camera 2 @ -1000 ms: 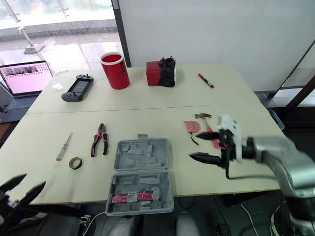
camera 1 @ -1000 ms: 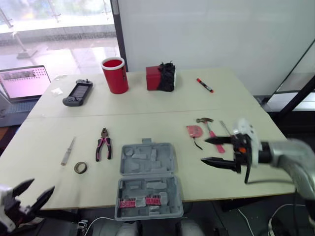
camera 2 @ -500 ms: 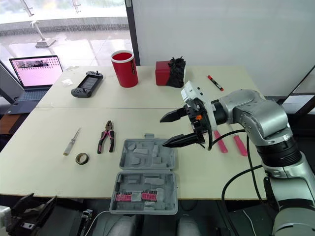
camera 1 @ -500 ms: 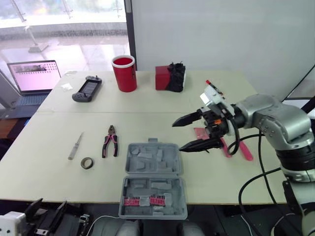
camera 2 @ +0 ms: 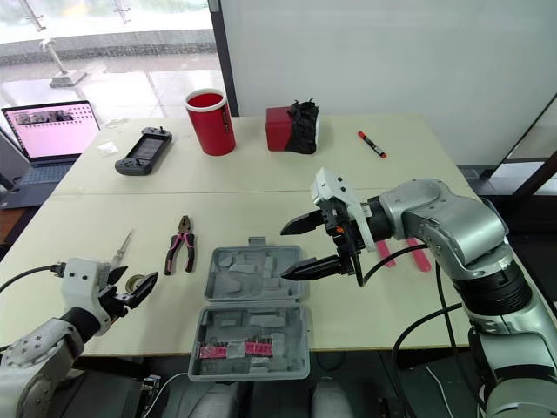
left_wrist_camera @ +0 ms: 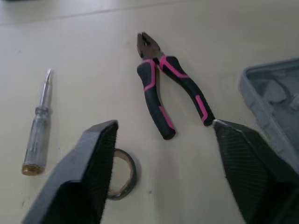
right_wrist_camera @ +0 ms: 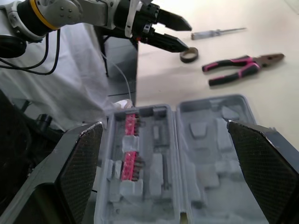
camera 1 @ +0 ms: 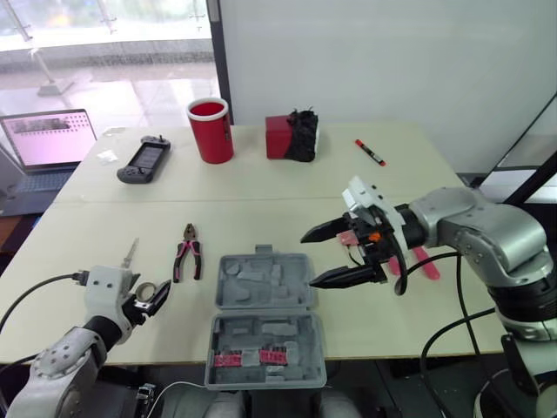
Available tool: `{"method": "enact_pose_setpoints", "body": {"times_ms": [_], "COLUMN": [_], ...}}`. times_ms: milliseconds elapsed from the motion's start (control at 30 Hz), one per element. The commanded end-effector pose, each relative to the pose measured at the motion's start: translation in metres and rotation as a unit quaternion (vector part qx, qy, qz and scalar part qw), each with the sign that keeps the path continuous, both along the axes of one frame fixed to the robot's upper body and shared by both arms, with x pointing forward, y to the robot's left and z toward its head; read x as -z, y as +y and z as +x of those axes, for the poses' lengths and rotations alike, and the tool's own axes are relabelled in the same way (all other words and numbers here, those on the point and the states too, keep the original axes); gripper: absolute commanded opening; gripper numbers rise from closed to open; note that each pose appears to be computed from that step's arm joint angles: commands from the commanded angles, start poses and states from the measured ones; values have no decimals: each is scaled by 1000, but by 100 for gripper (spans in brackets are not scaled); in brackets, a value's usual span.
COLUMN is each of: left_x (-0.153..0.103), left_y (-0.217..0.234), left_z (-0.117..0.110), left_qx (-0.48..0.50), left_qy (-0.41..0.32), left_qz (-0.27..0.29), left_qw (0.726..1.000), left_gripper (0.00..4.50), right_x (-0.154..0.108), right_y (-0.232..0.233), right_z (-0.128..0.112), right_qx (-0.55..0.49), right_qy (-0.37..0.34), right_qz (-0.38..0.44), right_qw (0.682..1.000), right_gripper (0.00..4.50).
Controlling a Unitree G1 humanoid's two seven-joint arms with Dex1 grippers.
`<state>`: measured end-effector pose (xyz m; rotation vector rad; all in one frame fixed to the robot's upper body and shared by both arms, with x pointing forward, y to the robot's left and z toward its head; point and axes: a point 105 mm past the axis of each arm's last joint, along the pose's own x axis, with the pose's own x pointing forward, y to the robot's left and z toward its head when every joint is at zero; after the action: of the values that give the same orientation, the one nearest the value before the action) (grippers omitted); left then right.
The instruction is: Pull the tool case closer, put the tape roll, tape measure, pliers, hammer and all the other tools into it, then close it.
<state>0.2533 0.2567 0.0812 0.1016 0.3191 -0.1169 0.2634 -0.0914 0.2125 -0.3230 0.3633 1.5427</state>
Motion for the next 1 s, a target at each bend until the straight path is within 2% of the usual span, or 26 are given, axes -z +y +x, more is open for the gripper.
{"method": "enact_pose_setpoints", "body": {"times_ms": [33,67,100,467,1000], "left_x": [1,2,2,23,46], "left_y": [6,6,5,20,17], "left_z": [7,8,8,11,18], "left_qx": [-27,-32,-37,-95,-100], "left_qy": [10,11,12,40,66], "left_qz": [26,26,26,20,2], "left_qw": [999,999,999,994,993], "left_gripper": [148,87,49,49,49], "right_x": [-10,-10,-10,-10,-8], "right_y": [-1,-1,-2,-3,-5], "right_z": [-6,-6,-5,-1,2], "right_qx": [-12,-10,-8,3,16], "right_qy": [-18,-18,-19,-17,-27], "right_qz": [4,3,2,-1,-9], "right_qw": [1000,1000,1000,1000,999], "right_gripper": [450,450,450,450,450]}}
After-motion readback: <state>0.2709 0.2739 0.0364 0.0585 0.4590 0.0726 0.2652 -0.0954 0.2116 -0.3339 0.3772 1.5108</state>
